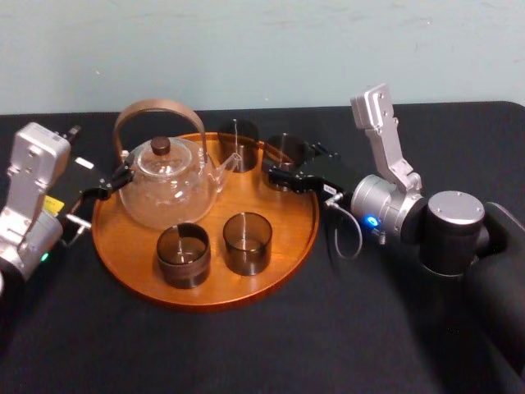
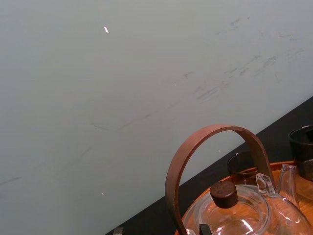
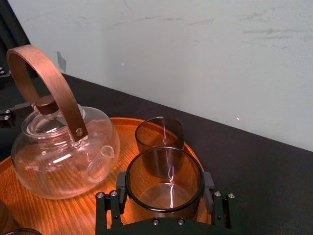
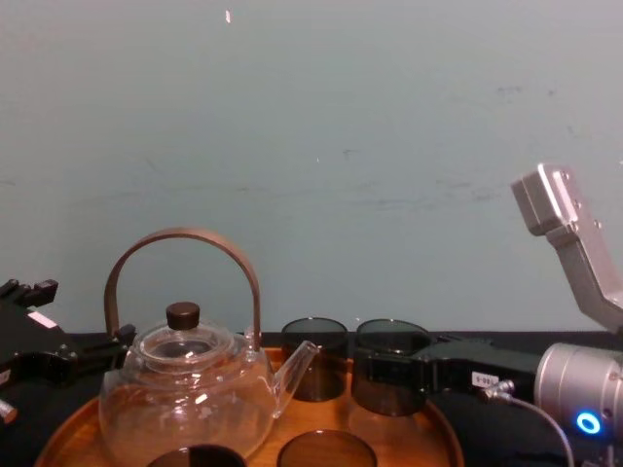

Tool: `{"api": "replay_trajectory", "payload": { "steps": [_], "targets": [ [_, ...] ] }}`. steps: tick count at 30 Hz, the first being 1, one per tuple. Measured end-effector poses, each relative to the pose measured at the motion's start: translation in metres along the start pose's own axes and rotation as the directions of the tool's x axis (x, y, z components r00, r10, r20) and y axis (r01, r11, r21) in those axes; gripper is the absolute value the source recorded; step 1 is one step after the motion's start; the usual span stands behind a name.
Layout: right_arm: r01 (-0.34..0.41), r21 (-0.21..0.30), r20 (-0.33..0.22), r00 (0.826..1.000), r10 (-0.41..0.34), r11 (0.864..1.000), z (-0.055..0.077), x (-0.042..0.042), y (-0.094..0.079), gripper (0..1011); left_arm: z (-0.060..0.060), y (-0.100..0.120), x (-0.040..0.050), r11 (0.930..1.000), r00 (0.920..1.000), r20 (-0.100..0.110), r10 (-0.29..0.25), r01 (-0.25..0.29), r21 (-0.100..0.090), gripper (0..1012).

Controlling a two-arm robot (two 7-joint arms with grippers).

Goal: Pick up the glass from the table and place it on the tray.

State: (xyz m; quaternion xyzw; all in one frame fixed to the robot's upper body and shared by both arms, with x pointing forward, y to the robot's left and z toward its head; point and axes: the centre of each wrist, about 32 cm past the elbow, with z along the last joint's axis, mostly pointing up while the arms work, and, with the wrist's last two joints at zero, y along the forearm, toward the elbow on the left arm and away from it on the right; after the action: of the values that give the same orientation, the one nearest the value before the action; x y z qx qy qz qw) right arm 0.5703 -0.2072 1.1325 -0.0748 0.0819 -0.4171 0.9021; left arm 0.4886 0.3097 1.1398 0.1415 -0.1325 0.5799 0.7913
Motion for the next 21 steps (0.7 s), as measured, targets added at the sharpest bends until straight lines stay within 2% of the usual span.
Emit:
{"api": "replay_trajectory", "payload": {
  "steps": [13, 21],
  "targets": [
    [-0.011, -0.026, -0.051, 0.999, 0.010, 1.000, -0.0044, -0.0007, 0.0052, 912, 0.0000, 0.0000, 0.0000, 1.0000, 1.0000, 0.000, 0.000, 0.000, 0.000, 1009],
    [-0.014, -0.037, -0.053, 0.999, 0.012, 0.999, -0.0060, -0.0023, 0.0072, 912, 0.0000, 0.0000, 0.0000, 1.0000, 1.0000, 0.000, 0.000, 0.000, 0.000, 1010]
  ]
}}
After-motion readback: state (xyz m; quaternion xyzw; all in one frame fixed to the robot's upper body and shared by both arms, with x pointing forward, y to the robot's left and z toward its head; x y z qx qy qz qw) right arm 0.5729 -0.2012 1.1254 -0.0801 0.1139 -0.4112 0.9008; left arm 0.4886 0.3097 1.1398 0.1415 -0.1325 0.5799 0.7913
